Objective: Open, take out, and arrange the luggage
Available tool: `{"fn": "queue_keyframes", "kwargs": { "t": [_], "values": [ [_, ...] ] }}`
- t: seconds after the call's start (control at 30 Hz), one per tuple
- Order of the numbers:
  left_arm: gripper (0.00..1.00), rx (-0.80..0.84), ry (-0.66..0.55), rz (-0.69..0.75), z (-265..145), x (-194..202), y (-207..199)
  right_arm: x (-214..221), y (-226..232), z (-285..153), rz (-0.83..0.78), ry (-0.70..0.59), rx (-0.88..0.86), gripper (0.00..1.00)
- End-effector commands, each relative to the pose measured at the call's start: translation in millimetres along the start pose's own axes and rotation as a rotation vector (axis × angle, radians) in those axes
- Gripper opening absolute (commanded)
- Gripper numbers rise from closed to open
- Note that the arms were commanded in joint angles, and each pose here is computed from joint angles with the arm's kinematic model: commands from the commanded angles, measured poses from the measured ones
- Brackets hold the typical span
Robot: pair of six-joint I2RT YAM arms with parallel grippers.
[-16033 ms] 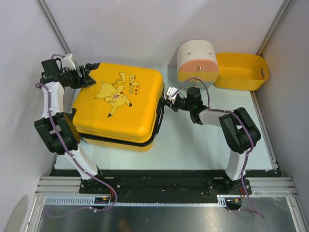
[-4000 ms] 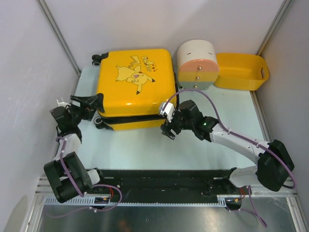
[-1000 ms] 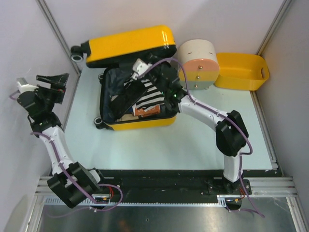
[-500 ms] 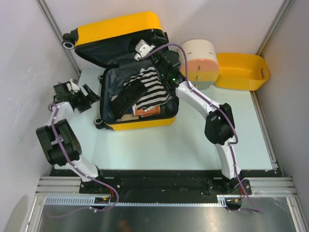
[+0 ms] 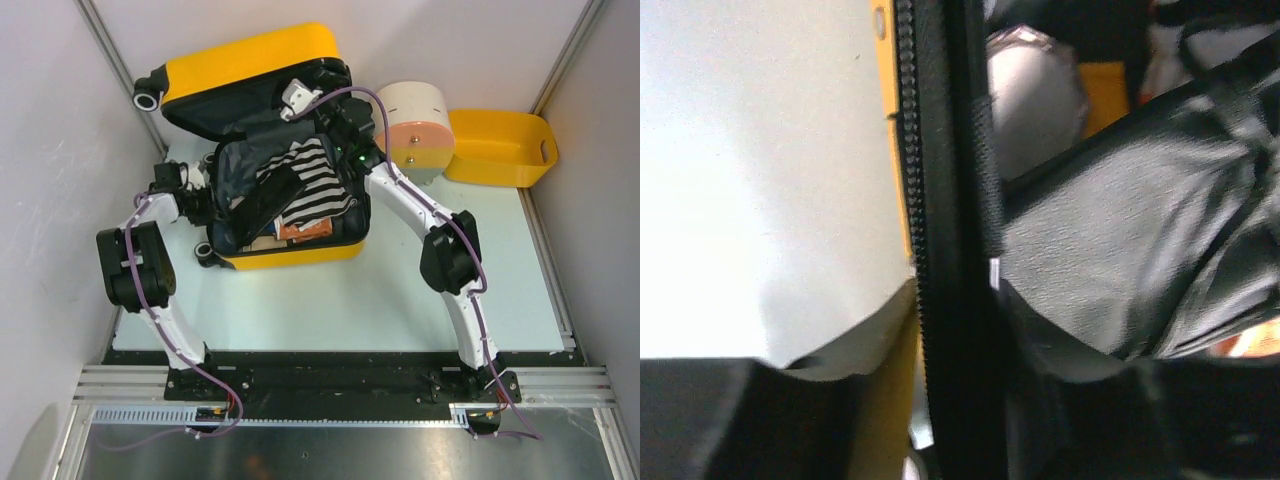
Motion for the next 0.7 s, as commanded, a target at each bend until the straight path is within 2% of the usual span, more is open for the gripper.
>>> {"fn": "queue_keyframes", "kwargs": {
  "t": [0.0, 0.03, 0.1, 0.13, 0.27, 0.37, 0.67],
  "values": [
    [0.31, 0.037, 0.151, 0.123, 2, 28, 1, -23, -41, 7, -0.043, -0.061, 0.107, 0.89],
    [0.17, 0.027, 0.183, 0.134, -1, 35, 3, -24, -41, 7, -0.048, -0.060, 0.107, 0.89],
    [0.03, 0.019, 0.205, 0.205, -8, 42, 6, -25, -43, 5, -0.047, -0.054, 0.104, 0.90],
    [0.00, -0.002, 0.222, 0.226, -12, 46, 9, -25, -44, 5, -0.047, -0.051, 0.103, 0.90],
    [0.00, -0.037, 0.247, 0.365, -27, 57, 16, -22, -47, 2, -0.062, -0.044, 0.104, 0.90],
    [0.00, -0.055, 0.262, 0.403, -34, 62, 21, -20, -50, 4, -0.071, -0.044, 0.114, 0.91],
    [0.00, -0.103, 0.279, 0.410, -50, 66, 45, 4, -69, 11, -0.101, -0.025, 0.176, 0.93]
  ]
}}
Point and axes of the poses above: each gripper's point midway between its finger pads, its own z axis out along the fingers, its own y axis along the line the jaws close on, x = y × z, the point moved 5 cm from there along -z, back along the fingers
